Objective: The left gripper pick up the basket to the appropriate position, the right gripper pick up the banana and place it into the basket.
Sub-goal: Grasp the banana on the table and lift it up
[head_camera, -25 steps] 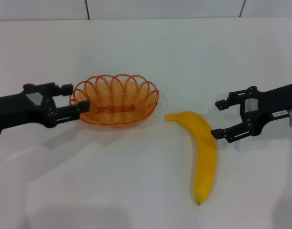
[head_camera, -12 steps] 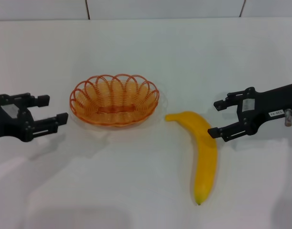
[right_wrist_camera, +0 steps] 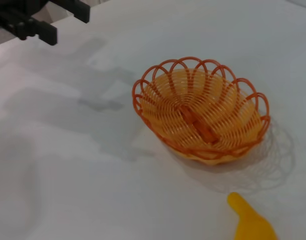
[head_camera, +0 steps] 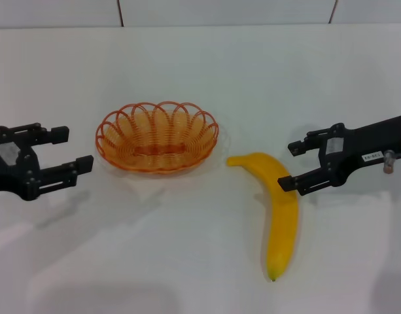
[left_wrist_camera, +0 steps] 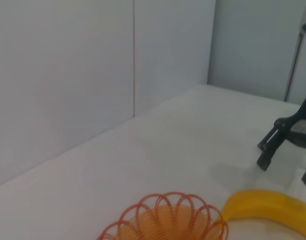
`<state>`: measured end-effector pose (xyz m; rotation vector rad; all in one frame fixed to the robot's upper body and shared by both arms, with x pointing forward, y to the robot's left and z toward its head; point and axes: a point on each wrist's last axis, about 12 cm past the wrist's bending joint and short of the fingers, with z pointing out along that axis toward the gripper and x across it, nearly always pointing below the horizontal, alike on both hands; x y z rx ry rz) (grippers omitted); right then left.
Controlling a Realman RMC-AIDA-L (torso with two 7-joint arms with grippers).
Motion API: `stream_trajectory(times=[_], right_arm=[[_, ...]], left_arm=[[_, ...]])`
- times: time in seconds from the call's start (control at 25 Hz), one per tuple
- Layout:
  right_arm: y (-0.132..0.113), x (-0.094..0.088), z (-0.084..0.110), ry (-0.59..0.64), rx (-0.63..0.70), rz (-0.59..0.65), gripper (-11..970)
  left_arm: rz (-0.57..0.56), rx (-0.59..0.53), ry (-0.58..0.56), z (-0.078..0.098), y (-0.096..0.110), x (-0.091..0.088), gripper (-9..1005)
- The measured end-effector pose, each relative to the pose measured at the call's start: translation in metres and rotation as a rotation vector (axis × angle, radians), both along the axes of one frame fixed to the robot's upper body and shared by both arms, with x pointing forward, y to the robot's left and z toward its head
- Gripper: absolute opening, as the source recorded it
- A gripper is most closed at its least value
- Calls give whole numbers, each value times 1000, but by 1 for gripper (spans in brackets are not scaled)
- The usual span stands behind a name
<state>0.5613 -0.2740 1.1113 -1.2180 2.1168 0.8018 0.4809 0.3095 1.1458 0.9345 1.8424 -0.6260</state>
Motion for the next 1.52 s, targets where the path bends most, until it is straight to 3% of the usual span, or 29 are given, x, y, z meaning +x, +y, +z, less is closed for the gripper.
stream_trajectory(times=[0.32, 0.88, 1.52], right_arm=[[16, -2, -1, 5, -32, 28, 875], [33, -3, -4, -20, -109, -36, 873], [49, -1, -10, -10, -183, -58, 874]], left_arm=[[-79, -24, -1, 0, 6, -13, 679], [-12, -42, 56, -5, 26, -31, 678], [-13, -36, 50, -3, 28, -27, 679]])
